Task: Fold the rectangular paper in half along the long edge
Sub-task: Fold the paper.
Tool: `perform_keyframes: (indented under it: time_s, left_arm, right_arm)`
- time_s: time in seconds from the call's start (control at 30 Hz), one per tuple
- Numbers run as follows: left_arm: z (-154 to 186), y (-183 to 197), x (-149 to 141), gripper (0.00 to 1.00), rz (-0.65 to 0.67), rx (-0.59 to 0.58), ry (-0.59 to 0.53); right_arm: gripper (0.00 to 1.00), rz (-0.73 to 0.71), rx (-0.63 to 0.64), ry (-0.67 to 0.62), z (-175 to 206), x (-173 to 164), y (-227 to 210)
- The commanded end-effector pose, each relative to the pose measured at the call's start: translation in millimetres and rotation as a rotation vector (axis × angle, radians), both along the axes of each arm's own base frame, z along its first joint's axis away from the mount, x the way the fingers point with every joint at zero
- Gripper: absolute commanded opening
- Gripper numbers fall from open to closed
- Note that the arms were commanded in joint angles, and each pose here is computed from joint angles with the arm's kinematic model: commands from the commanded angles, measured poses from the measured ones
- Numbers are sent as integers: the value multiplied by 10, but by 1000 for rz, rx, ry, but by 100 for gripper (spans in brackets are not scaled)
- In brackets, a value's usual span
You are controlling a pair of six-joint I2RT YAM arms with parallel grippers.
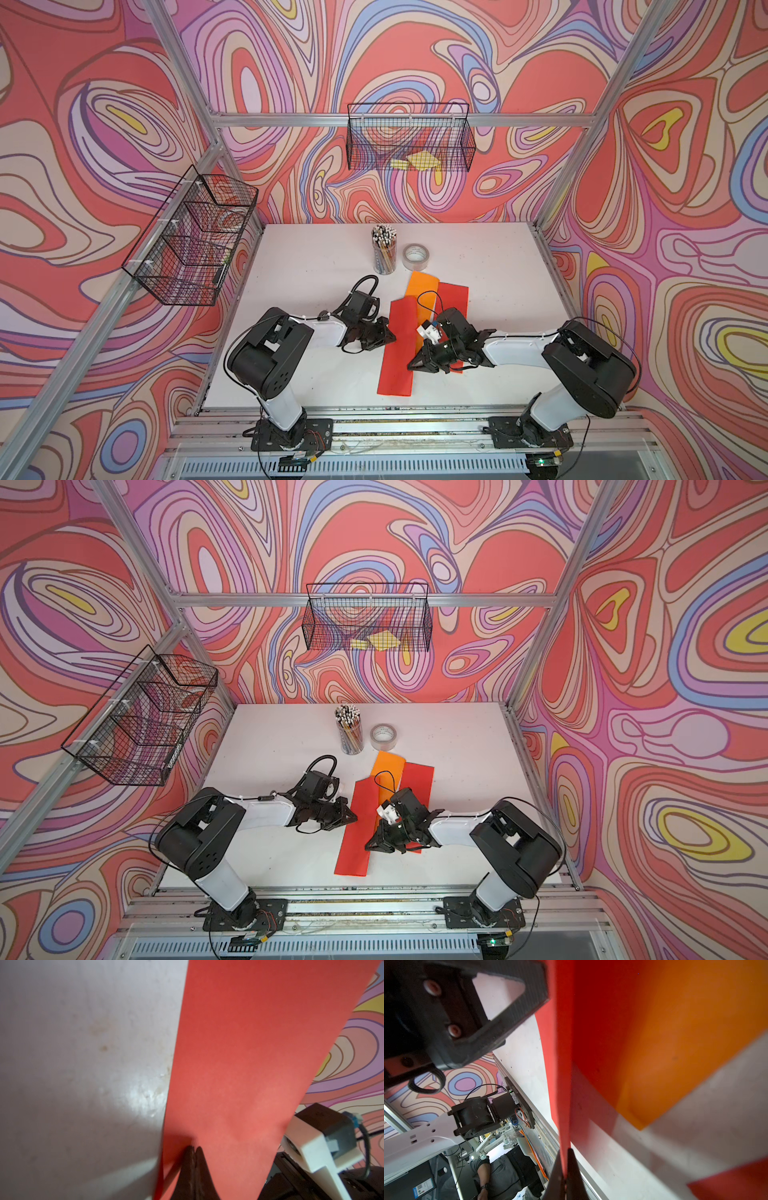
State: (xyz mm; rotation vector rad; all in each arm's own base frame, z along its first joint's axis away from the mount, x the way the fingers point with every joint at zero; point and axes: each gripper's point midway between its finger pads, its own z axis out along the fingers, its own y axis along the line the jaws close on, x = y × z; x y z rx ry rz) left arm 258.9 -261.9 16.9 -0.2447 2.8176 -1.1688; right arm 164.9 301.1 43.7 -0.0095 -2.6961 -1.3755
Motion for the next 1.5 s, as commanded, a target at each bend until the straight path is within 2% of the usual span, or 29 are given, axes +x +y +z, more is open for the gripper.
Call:
perform_keyframes:
  time_s: [0.0, 0.07, 0.17, 0.23, 0.33, 0.37, 0.43, 0.47, 0.57, 0.67, 0.9, 1.1, 1.23, 1.33, 1.47]
  left_arm:
    - [-251, 168, -115, 0, 22, 94, 60]
    - [-260, 166, -121, 0, 20, 93, 64]
    - [-269, 164, -124, 0, 21, 91, 68]
    - [-270, 158, -123, 0, 21, 89, 68]
    - [-278, 158, -121, 0, 21, 89, 70]
    - [-281, 153, -124, 0, 20, 88, 70]
    - [-294, 154, -134, 0, 19, 89, 76]
    - [-296, 157, -130, 0, 21, 88, 76]
    - [-305, 159, -137, 0, 20, 91, 76]
    - [-315, 160, -137, 0, 20, 91, 79]
    - [-348, 162, -148, 0, 19, 95, 89]
    - [-354, 167, -157, 0, 19, 98, 94]
    - [-368, 175, -165, 0, 17, 103, 97]
    - [-384, 170, -160, 0, 17, 102, 102]
    - [-373, 138, -129, 0, 22, 92, 106]
  right_arm:
    - [15, -2, 14, -8, 85, -54, 22]
    - [26, -2, 20, -10, 115, -76, 35]
    - [26, 14, 18, -3, 112, -156, 67]
    - [21, 26, 17, 5, 99, -226, 97]
    - [3, 38, 24, 8, 81, -314, 154]
    - [0, 40, 24, 9, 76, -341, 171]
    - [0, 43, 20, 9, 72, -366, 196]
    - [1, 43, 17, 9, 68, -377, 205]
    - [18, 49, 20, 12, 85, -414, 233]
    - [26, 56, 19, 17, 99, -466, 255]
    - [34, 70, 4, 24, 106, -622, 307]
    - [34, 41, -71, 9, 72, -669, 208]
    - [34, -29, -200, -52, 64, -591, -64]
    - [35, -106, -209, -110, 162, -527, -234]
    - [46, -250, -222, -201, 336, -399, -526]
